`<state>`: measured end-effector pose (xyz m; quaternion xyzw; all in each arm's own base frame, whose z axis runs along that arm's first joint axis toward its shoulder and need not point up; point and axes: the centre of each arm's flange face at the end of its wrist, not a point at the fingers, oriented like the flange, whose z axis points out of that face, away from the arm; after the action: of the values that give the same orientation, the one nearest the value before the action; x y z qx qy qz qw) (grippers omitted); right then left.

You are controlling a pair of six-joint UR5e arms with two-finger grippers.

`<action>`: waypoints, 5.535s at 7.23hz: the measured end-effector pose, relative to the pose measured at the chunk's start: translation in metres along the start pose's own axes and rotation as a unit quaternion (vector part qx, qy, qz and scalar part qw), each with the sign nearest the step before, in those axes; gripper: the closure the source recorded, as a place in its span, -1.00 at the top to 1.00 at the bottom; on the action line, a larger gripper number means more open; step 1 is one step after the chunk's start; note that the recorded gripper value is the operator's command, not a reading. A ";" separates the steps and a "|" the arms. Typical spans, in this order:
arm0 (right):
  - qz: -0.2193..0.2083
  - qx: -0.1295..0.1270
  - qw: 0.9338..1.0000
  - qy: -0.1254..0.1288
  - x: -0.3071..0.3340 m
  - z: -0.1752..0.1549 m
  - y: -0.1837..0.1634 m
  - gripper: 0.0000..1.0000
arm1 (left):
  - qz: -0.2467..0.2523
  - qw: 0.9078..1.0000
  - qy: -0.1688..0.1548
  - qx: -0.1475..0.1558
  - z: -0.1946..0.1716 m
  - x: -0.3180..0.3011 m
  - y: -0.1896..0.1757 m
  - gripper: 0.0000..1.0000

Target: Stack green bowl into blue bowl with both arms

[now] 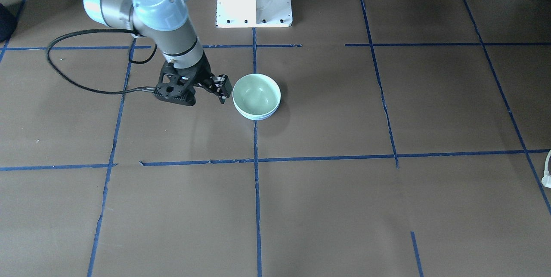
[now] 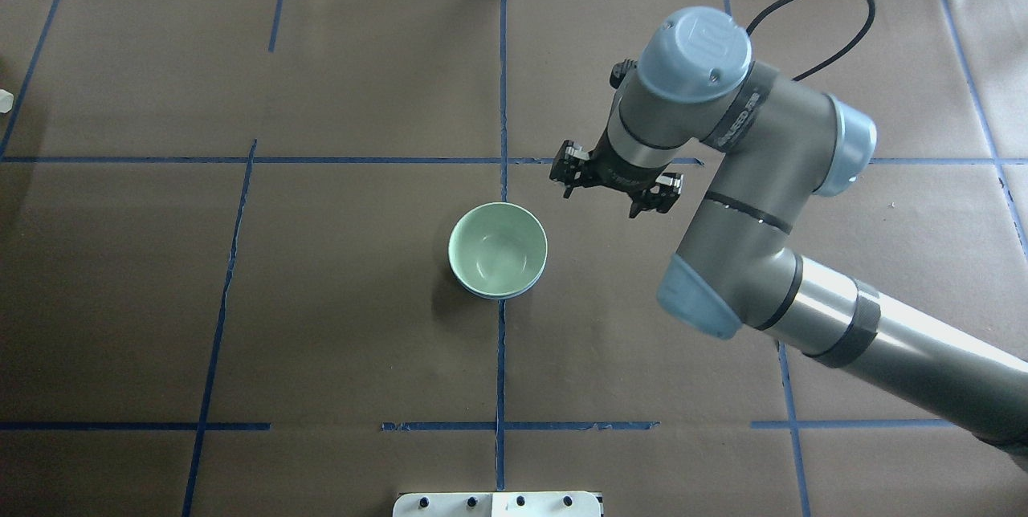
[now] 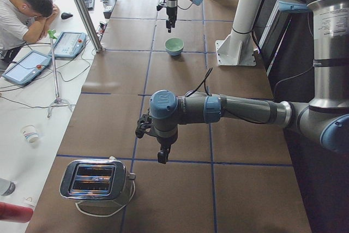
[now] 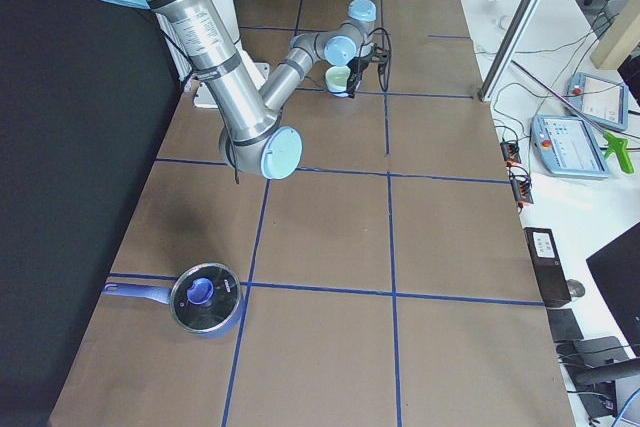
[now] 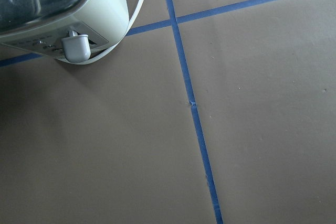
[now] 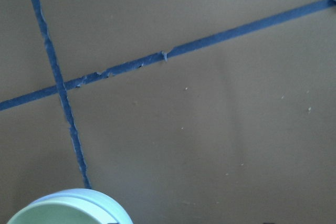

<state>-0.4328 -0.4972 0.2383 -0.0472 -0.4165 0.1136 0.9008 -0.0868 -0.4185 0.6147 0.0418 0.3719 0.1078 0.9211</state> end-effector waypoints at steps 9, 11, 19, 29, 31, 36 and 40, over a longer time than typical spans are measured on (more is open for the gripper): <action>-0.227 -0.046 0.971 0.066 0.615 -0.123 -0.082 1.00 | 0.003 1.000 0.000 -0.004 0.000 0.005 -0.015 1.00; -0.178 -0.042 0.981 0.068 0.643 -0.128 -0.060 1.00 | 0.008 1.000 0.000 -0.003 0.000 0.005 -0.015 1.00; -0.158 -0.027 0.985 0.068 0.640 -0.130 -0.061 1.00 | 0.005 1.000 -0.001 -0.011 0.018 -0.010 -0.007 1.00; -0.166 -0.039 0.983 0.066 0.632 -0.120 -0.061 1.00 | -0.001 1.000 -0.003 -0.018 0.024 -0.016 -0.003 1.00; -0.168 -0.041 0.983 0.066 0.631 -0.118 -0.061 1.00 | -0.001 1.000 -0.003 -0.018 0.025 -0.016 -0.002 1.00; -0.168 -0.042 0.983 0.065 0.630 -0.117 -0.060 1.00 | -0.003 1.000 -0.003 -0.020 0.027 -0.017 0.001 1.00; -0.168 -0.042 0.983 0.065 0.630 -0.117 -0.061 1.00 | -0.002 1.000 -0.003 -0.019 0.026 -0.017 0.000 1.00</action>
<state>0.0617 -0.4010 0.6392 -0.0213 -0.3632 -0.0603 0.9295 -0.0805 -0.4219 0.6447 0.0241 0.3671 0.1130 0.9230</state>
